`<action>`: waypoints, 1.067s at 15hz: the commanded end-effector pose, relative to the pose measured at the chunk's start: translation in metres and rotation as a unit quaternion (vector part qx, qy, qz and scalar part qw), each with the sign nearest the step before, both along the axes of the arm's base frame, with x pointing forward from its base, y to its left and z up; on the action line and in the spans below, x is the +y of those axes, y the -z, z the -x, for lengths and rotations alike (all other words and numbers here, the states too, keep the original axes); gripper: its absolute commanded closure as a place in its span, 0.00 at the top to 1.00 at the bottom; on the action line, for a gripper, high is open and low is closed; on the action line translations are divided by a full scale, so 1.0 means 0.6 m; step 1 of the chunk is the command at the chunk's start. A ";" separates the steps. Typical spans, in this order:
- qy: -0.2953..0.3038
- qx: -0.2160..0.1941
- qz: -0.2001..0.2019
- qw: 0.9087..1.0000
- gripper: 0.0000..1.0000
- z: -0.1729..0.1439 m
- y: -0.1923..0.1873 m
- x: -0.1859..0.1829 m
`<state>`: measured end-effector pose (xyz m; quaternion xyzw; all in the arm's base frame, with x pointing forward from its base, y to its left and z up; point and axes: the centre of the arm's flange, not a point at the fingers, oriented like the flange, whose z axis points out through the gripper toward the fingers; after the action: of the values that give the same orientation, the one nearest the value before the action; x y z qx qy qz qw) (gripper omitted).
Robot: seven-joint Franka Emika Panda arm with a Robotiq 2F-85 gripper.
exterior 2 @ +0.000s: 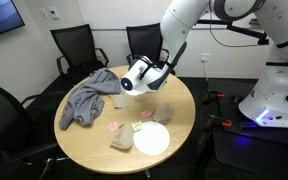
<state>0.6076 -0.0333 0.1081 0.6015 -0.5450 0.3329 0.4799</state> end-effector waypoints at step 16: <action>0.022 -0.066 0.012 0.998 1.00 -0.012 -0.067 0.045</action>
<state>0.6307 -0.0148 0.1087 0.5767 -0.5708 0.3613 0.4596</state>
